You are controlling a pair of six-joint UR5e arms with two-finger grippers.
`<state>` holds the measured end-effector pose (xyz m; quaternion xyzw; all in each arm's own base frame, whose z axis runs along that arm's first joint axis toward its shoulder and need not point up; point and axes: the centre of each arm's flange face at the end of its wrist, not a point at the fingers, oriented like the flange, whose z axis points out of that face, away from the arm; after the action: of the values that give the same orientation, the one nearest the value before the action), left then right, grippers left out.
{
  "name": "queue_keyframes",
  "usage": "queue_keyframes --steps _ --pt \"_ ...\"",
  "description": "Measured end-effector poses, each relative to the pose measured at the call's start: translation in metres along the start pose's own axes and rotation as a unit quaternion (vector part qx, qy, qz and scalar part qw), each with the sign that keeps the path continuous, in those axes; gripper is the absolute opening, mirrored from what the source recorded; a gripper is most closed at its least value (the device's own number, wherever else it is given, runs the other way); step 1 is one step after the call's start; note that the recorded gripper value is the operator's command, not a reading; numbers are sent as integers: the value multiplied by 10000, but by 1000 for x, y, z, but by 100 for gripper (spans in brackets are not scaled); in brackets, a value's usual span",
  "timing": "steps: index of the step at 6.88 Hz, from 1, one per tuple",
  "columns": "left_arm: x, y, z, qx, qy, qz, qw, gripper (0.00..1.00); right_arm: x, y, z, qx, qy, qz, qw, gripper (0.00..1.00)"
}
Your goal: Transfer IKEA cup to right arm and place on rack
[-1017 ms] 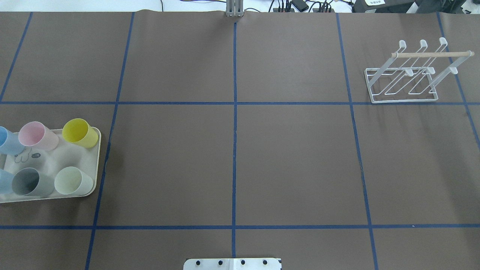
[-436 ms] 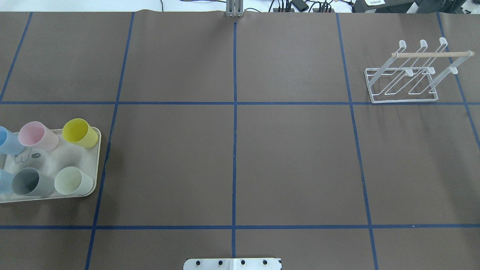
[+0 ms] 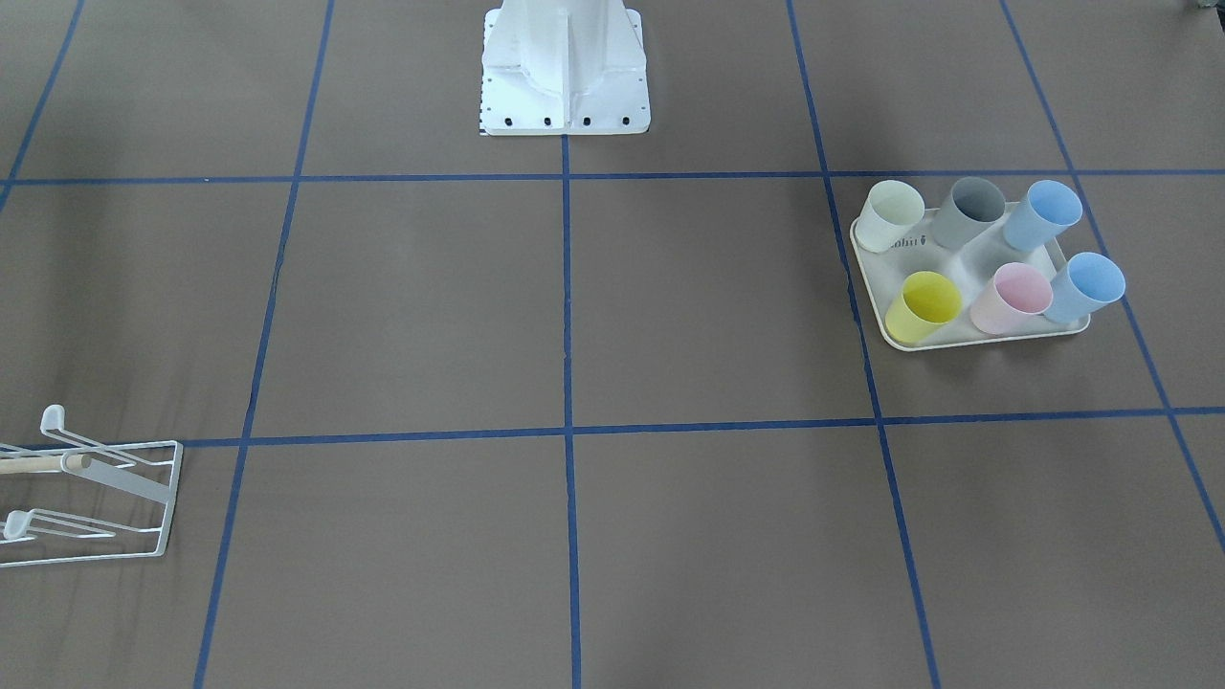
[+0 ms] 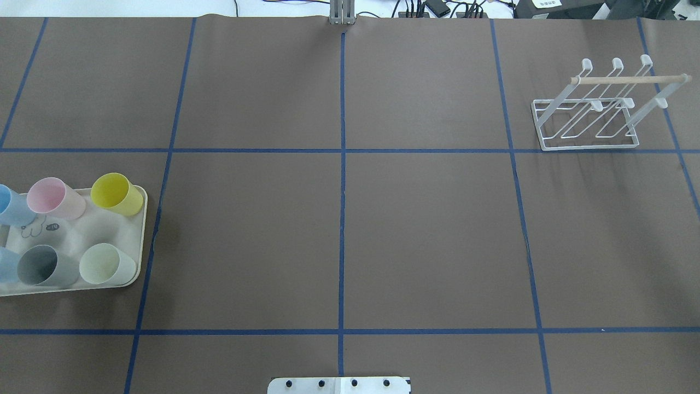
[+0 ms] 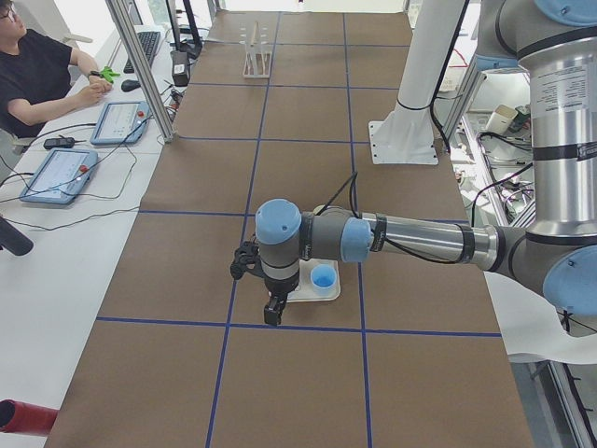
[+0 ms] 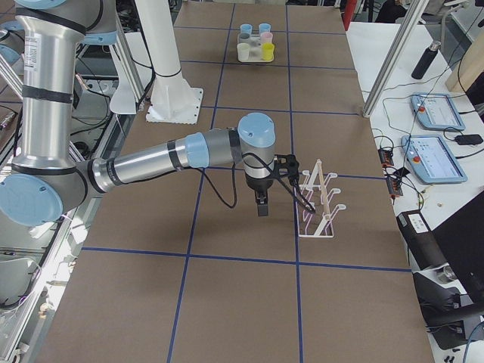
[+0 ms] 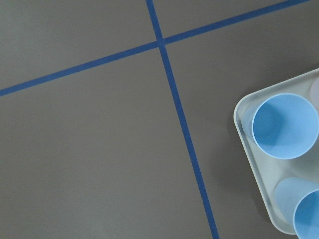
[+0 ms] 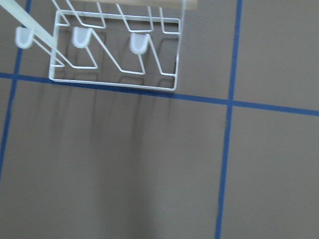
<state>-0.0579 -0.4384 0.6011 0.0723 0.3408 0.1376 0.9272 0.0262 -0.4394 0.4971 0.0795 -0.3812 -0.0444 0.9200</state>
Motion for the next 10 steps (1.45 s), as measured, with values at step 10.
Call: queue_keyframes --steps 10 --pt "3 -32 68 702 420 60 9966 100 -265 -73 55 111 -1138 -1850 9761 99"
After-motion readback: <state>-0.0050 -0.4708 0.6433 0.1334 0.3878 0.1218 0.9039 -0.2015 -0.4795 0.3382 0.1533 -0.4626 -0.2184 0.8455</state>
